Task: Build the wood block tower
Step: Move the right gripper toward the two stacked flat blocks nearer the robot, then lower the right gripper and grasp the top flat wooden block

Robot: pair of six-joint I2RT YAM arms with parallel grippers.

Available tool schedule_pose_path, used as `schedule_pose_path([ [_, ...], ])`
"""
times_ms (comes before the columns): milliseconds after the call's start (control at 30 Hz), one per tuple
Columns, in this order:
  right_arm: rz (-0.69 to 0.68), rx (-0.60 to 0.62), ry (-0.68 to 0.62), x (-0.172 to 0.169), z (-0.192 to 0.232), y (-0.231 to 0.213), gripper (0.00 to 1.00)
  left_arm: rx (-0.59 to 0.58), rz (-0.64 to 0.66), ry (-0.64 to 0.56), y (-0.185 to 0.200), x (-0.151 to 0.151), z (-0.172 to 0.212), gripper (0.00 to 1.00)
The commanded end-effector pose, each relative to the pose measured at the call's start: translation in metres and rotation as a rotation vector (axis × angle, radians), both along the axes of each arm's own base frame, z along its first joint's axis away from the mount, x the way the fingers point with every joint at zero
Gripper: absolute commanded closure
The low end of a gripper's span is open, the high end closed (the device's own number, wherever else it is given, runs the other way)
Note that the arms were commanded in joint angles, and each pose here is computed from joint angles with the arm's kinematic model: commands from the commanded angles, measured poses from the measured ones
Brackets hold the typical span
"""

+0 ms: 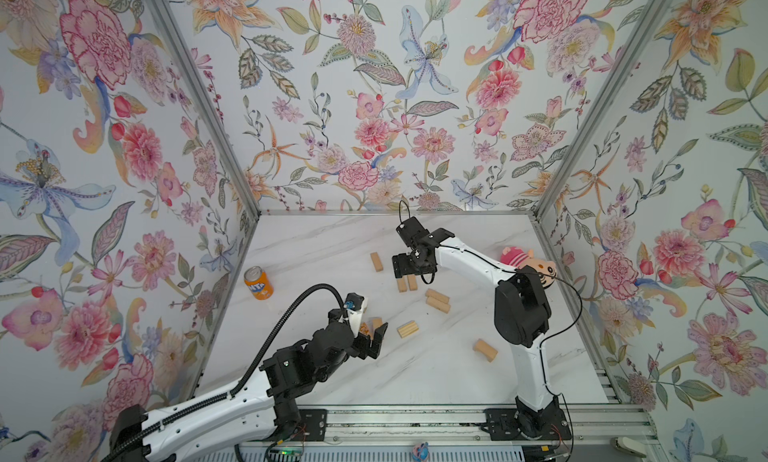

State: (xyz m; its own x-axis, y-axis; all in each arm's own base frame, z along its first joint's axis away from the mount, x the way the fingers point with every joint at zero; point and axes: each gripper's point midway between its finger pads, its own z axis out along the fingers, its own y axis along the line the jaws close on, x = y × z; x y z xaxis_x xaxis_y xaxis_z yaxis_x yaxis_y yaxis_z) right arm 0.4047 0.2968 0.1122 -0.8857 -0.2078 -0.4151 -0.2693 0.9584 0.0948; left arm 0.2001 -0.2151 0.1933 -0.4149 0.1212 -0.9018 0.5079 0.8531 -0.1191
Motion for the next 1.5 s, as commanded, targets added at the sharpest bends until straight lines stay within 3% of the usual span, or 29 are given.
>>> schedule_pose_path([
  [0, -0.039, -0.062, -0.003, -0.008, 0.007, -0.04, 0.13, -0.026, 0.009, -0.005, -0.005, 0.003, 0.014, 0.01],
  [100, -0.089, -0.076, 0.021, -0.021, -0.01, -0.064, 0.12, -0.033, -0.017, 0.013, -0.017, 0.004, 0.013, 0.01],
  [400, -0.239, 0.053, 0.034, -0.059, -0.039, -0.091, 0.02, -0.011, -0.082, 0.046, -0.056, 0.007, 0.004, 0.01],
  [667, -0.357, 0.049, 0.054, -0.072, -0.051, -0.093, 0.04, 0.012, -0.117, 0.047, -0.071, 0.01, -0.003, 0.01],
  [900, -0.514, 0.036, 0.045, -0.077, -0.053, -0.099, 0.12, 0.067, -0.154, 0.011, -0.074, 0.01, -0.007, 0.01],
  [1467, -0.587, -0.053, 0.096, -0.087, -0.072, -0.094, 0.05, 0.056, -0.199, -0.043, -0.067, 0.003, -0.008, 0.01],
])
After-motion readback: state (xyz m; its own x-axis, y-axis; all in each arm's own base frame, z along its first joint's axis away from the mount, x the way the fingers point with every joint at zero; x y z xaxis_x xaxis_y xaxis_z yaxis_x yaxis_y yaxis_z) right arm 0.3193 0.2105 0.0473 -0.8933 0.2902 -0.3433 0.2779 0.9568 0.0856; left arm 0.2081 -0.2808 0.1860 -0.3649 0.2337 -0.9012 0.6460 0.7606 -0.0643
